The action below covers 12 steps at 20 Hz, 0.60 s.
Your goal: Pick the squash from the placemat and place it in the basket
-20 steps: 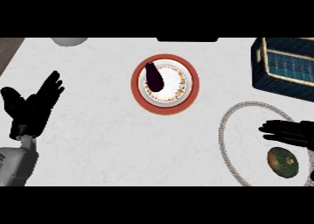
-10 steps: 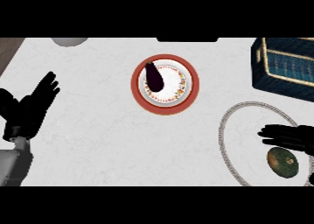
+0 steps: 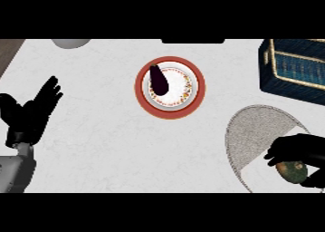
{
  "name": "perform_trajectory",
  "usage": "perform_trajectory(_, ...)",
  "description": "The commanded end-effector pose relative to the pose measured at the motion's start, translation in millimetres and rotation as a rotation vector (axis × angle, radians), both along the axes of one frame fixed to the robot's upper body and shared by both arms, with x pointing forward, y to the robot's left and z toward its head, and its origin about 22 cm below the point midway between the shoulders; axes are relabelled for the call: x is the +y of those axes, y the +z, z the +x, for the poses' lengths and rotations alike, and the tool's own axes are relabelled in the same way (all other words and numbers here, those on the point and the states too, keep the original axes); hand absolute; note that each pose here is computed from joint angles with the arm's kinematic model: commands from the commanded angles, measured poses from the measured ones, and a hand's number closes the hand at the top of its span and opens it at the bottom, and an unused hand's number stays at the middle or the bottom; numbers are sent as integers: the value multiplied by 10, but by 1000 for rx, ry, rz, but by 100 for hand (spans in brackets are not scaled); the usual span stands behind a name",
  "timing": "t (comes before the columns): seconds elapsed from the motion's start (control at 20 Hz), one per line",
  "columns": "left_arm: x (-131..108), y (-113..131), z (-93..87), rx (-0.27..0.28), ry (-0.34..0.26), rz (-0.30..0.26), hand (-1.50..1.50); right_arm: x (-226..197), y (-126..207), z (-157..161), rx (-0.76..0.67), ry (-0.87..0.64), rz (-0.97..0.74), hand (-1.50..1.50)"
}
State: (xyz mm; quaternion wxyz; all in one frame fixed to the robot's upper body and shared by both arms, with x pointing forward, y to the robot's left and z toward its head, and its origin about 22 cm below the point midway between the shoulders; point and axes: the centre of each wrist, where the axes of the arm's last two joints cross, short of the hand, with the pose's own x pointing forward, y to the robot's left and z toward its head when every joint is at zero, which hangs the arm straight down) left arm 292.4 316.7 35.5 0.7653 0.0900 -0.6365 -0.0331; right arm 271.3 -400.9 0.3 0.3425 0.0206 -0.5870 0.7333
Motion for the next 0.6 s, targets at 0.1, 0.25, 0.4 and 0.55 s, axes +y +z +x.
perform_trajectory(0.1, -14, 76, 23, -2, 0, 3, 0, 98, -88, 21, -54, 164, 40, 150)
perform_trajectory(0.25, 57, 33, 17, 1, 1, 13, 0, 13, -236, -186, -58, 175, 39, 150)
perform_trajectory(0.4, -14, 126, 151, 6, 5, -9, 0, 182, -224, -66, -74, 172, 47, 150)
perform_trajectory(0.55, -4, 4, 90, 5, 12, -16, 0, 345, -85, -72, -67, 28, 30, 150)
